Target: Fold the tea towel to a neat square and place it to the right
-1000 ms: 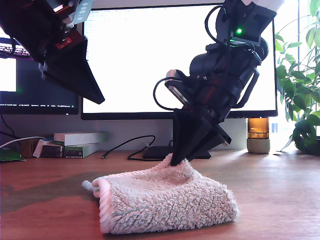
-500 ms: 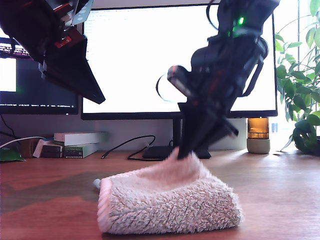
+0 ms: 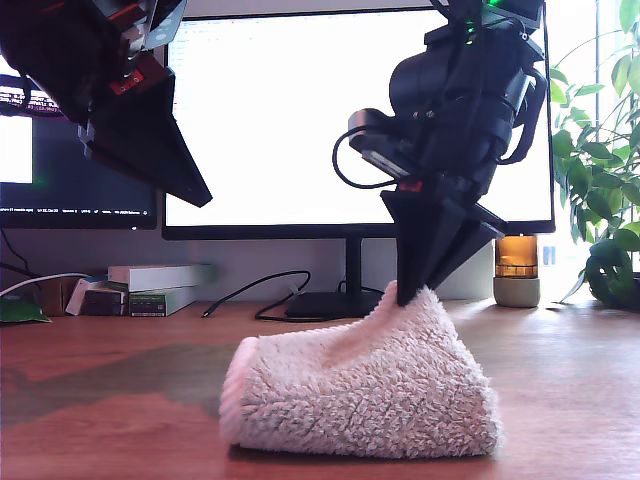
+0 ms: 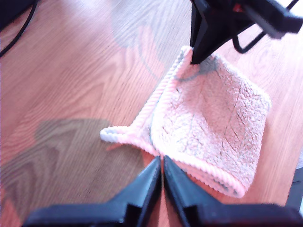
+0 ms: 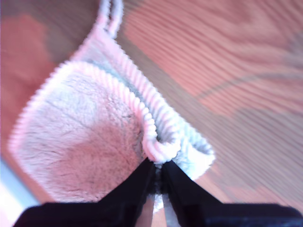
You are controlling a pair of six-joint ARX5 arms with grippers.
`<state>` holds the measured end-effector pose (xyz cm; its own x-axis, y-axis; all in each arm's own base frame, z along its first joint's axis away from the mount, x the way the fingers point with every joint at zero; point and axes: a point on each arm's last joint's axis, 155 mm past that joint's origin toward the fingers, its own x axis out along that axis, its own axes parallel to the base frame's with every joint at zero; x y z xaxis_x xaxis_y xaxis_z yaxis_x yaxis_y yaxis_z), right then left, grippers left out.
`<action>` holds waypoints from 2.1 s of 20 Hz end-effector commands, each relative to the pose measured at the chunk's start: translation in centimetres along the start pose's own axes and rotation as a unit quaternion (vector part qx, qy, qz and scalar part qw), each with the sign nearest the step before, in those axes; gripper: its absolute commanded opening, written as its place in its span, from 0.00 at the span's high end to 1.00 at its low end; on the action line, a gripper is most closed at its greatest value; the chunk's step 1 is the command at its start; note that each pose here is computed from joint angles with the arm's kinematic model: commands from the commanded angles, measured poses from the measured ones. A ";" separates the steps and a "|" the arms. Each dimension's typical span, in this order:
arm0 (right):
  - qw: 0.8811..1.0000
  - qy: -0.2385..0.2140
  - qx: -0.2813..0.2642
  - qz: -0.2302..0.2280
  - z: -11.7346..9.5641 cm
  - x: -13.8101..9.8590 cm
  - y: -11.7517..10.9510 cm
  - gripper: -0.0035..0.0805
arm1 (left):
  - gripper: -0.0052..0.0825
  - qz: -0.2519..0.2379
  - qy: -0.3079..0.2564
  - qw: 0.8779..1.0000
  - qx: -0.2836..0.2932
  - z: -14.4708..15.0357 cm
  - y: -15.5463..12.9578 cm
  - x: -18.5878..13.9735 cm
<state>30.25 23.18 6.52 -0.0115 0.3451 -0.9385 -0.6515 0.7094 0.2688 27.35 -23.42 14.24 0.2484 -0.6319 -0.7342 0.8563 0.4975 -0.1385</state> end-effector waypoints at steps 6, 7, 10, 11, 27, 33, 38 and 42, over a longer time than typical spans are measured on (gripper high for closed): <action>0.998 0.031 -0.017 -0.049 -0.8 1.2 -0.6 0.93 | 0.97 -0.003 0.001 1.000 0.001 0.0 -0.1 0.0; 0.998 0.038 -0.017 -0.054 -1.1 1.2 -0.8 0.84 | 0.97 -0.003 0.001 1.000 0.000 0.0 -0.1 0.0; 0.995 0.053 -0.016 -0.084 -1.7 1.2 -1.9 0.65 | 0.97 -0.003 0.001 1.000 0.000 0.0 -0.1 0.0; 0.995 0.054 -0.016 -0.087 -1.7 1.2 -2.0 0.65 | 0.97 -0.003 0.001 1.000 0.000 0.0 -0.1 0.0; 0.990 -0.006 -0.129 -0.060 1.9 -2.6 1.8 0.97 | 0.97 0.007 -0.013 1.000 0.015 0.7 0.0 -0.6; 0.978 -0.114 -0.160 -0.067 4.3 -8.0 4.0 0.97 | 0.97 0.032 -0.059 0.997 0.032 2.0 0.0 -3.5; 0.960 -0.182 -0.202 -0.058 3.3 -10.6 6.0 0.97 | 0.97 0.042 -0.130 0.989 0.050 1.8 -1.5 -5.0; 0.938 -0.249 -0.234 -0.063 2.7 -11.4 7.3 0.97 | 0.97 0.047 -0.183 0.981 0.044 0.7 -2.9 -6.2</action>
<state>28.44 25.76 19.40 0.3627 0.5808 -0.7288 -0.8785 0.4741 -0.0594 24.27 -21.43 19.65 0.4591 -0.7536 -0.4704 0.8511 0.5249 -0.0101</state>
